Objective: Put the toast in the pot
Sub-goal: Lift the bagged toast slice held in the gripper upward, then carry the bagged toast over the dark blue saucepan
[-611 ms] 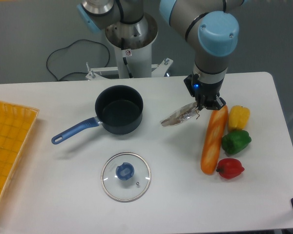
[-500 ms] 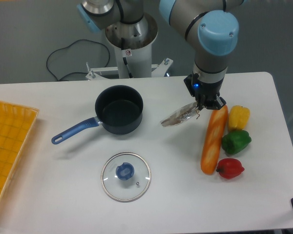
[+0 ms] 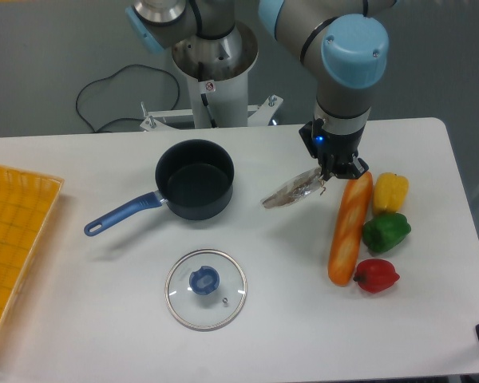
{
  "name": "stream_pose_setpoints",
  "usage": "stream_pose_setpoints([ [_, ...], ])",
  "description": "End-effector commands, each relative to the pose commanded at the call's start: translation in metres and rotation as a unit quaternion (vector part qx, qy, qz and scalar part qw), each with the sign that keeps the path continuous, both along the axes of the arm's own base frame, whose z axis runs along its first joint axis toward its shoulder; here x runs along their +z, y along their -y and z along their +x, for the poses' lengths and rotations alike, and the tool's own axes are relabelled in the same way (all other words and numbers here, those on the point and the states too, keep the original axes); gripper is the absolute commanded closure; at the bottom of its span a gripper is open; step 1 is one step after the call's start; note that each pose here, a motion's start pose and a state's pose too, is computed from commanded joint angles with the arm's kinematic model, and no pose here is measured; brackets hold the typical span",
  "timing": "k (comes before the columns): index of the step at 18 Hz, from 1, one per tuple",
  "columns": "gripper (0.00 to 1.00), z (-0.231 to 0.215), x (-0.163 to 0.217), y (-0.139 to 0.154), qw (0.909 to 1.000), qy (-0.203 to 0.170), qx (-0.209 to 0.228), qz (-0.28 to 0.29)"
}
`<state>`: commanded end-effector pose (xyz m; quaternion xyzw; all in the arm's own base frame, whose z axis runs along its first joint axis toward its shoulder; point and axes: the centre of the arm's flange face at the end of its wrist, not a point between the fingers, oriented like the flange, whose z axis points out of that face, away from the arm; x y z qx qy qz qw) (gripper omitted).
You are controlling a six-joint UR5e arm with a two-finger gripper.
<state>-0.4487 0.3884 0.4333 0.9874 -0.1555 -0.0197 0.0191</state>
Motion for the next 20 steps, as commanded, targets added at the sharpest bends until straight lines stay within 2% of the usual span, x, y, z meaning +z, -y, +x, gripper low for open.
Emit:
stream_pose_setpoints([
  [4, 0.96, 0.007, 0.008, 0.004, 0.9999, -0.004, 0.011, 0.005],
  [7, 0.95, 0.023, 0.023, 0.007, 0.9988, -0.013, 0.043, 0.018],
  [13, 0.95, 0.072, 0.042, 0.016, 0.9955, -0.021, 0.052, 0.077],
  [20, 0.95, 0.111, 0.055, 0.032, 0.9920, -0.021, 0.064, 0.107],
])
